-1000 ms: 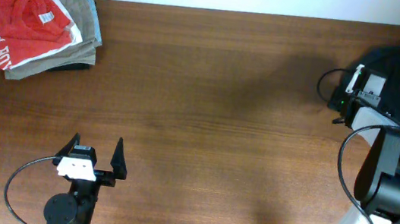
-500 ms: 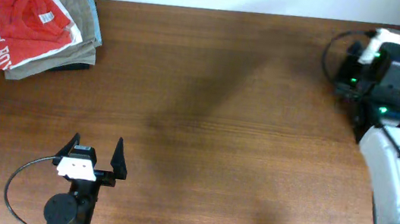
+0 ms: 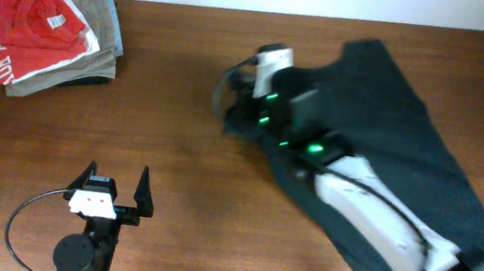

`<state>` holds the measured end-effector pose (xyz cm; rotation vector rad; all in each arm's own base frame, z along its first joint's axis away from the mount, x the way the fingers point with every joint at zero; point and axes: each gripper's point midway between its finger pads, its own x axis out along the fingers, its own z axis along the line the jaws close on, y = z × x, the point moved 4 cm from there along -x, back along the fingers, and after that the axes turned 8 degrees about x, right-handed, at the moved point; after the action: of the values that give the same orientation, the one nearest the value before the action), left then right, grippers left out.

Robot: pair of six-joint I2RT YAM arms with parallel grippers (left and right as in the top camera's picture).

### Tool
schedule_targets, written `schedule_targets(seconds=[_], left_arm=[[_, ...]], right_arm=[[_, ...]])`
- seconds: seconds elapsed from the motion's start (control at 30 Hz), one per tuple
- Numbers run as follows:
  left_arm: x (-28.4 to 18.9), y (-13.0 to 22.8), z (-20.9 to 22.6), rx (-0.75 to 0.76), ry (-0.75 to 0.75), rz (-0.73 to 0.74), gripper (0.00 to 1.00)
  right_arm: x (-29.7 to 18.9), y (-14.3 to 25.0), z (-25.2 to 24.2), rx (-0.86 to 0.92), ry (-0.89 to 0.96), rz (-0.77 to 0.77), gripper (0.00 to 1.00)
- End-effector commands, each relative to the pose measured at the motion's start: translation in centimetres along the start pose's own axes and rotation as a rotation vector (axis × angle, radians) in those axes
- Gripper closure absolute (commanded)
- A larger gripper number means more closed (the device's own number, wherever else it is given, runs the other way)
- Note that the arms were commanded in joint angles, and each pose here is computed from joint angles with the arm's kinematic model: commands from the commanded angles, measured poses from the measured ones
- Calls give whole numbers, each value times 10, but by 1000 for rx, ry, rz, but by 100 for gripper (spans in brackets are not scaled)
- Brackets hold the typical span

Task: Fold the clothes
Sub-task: 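Drag the dark t-shirt with the right gripper toward the table center, then reach the left gripper to the t-shirt's left sleeve and grasp it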

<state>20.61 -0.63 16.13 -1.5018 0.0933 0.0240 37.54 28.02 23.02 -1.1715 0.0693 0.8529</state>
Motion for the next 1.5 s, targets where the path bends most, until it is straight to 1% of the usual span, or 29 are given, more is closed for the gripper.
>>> schedule_targets(seconds=[0.0, 0.03, 0.07, 0.1, 0.2, 0.27, 0.37, 0.47, 0.57, 0.67, 0.77, 0.83, 0.87, 0.93, 0.97, 1.07, 1.17, 1.27, 1.4, 1.43, 1.47], left_arm=[[0, 2, 1, 16, -7, 4, 1], [0, 2, 1, 16, -7, 3, 1], [0, 2, 1, 16, -7, 3, 1], [0, 2, 1, 16, -7, 3, 1], [0, 2, 1, 16, -7, 3, 1], [0, 2, 1, 16, -7, 4, 1], [0, 2, 1, 16, -7, 3, 1], [0, 2, 1, 16, -7, 3, 1], [0, 2, 1, 16, -8, 3, 1], [0, 2, 1, 15, -8, 3, 1], [0, 0, -9, 13, 67, -9, 1], [-2, -18, -18, 11, 138, -96, 1], [-5, -28, -28, 11, 223, -149, 1], [-20, -53, -54, 59, 433, -290, 1], [-28, -64, -62, 73, 499, -347, 1], [-32, -74, -62, -14, 519, -360, 1], [-34, -88, -61, -28, 527, -363, 1], [-27, -101, -59, -58, 523, -262, 1], [-3, -113, -58, -75, 530, 10, 1], [6, -119, -61, -71, 564, 96, 1], [12, -122, -63, -79, 595, 139, 1]], right_arm=[[14, 23, 29, 6, -60, 44, 76], [14, 24, 31, 4, -64, 45, 49], [11, 21, 34, 2, -69, 40, 30], [8, 17, 34, 4, -69, 34, 1], [-9, -2, 25, 13, -45, 10, 1], [-25, -18, 10, 34, -8, -6, 1], [-63, -46, -36, 95, 117, -40, 1], [-99, -61, -81, 158, 243, -64, 1], [-147, -67, -130, 247, 384, -76, 1], [-181, -57, -163, 328, 501, -46, 1], [-202, -40, -195, 417, 610, 15, 1], [-209, -30, -209, 460, 656, 49, 1], [-211, -27, -214, 474, 672, 62, 1], [-213, -20, -226, 508, 703, 92, 1], [-212, -19, -229, 516, 711, 99, 1], [-208, -15, -236, 530, 722, 117, 1], [-202, -10, -241, 538, 729, 143, 1], [-198, -7, -245, 544, 734, 162, 1], [-192, -3, -249, 552, 740, 186, 1], [-191, -2, -250, 554, 742, 191, 1], [-191, -1, -251, 554, 742, 192, 1]])
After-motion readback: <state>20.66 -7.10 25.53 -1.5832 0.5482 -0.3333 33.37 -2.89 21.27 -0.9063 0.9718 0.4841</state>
